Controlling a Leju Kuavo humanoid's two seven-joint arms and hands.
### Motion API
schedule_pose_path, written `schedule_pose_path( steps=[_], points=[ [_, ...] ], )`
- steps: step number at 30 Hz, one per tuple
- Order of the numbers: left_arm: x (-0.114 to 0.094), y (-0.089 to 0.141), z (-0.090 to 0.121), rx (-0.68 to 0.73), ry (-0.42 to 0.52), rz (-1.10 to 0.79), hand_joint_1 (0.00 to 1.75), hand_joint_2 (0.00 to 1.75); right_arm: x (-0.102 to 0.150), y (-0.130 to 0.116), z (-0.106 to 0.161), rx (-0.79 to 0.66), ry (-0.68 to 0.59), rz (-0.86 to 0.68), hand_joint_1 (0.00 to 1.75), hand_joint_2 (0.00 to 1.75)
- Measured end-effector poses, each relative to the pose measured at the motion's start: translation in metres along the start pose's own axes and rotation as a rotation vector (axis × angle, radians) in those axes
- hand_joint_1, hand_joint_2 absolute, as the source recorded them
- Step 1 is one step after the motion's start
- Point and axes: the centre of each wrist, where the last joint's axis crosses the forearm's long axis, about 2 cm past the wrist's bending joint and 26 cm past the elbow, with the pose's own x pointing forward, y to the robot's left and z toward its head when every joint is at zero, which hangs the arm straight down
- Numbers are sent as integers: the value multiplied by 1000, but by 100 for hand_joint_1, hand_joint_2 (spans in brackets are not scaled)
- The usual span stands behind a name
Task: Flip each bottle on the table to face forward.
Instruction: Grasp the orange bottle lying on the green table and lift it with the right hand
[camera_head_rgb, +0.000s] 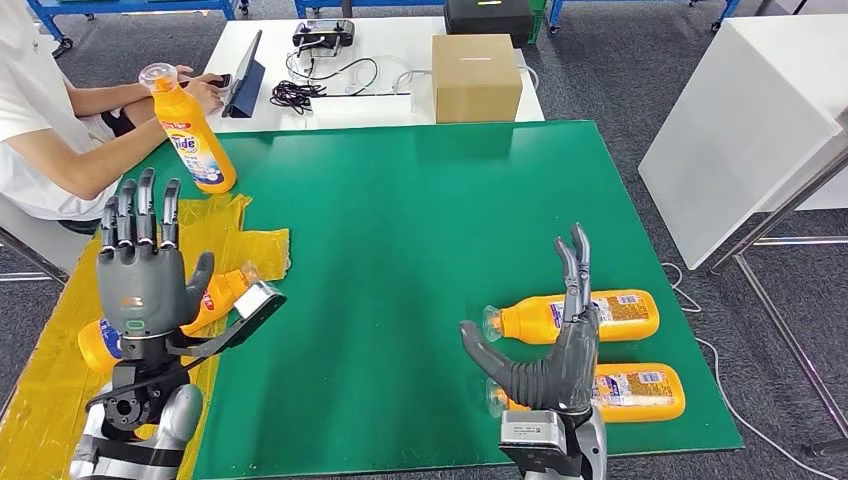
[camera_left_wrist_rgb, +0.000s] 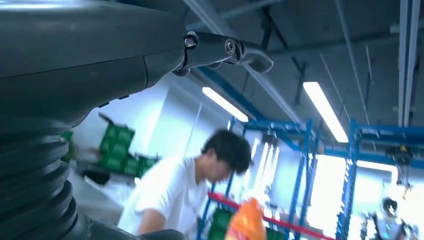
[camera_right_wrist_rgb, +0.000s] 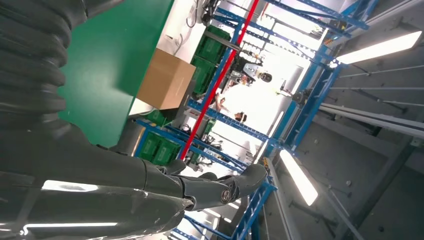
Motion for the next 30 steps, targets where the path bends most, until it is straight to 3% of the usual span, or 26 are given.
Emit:
schedule_pose_path(
  steps=[4, 6, 9, 12, 15, 18, 24, 30],
  points=[
    [8, 12, 4, 57, -31, 36, 0, 175, 0, -1, 1, -4, 4, 11, 0, 175],
    [20, 16, 6, 52, 8, 133, 0, 175, 0, -1, 3, -2, 4, 33, 0, 175],
    [37, 23, 7, -8, 86, 395, 0, 175, 0, -4, 6, 58, 19, 124, 0, 175],
    [46, 27, 12, -138, 134, 771, 0, 175, -10, -15, 10, 250, 64, 328, 0, 175],
    [47, 26, 22, -244, 136, 1104, 0, 175, -34, -42, 15, 451, 93, 524, 0, 175],
    [43, 24, 30, -275, 134, 1272, 0, 175, -64, -80, 14, 605, 93, 644, 0, 175],
    [39, 20, 38, -314, 149, 1445, 0, 175, -113, -149, -6, 823, 153, 828, 0, 175],
    [39, 17, 41, -345, 166, 1483, 0, 175, -133, -180, -21, 881, 199, 916, 0, 175]
  ],
)
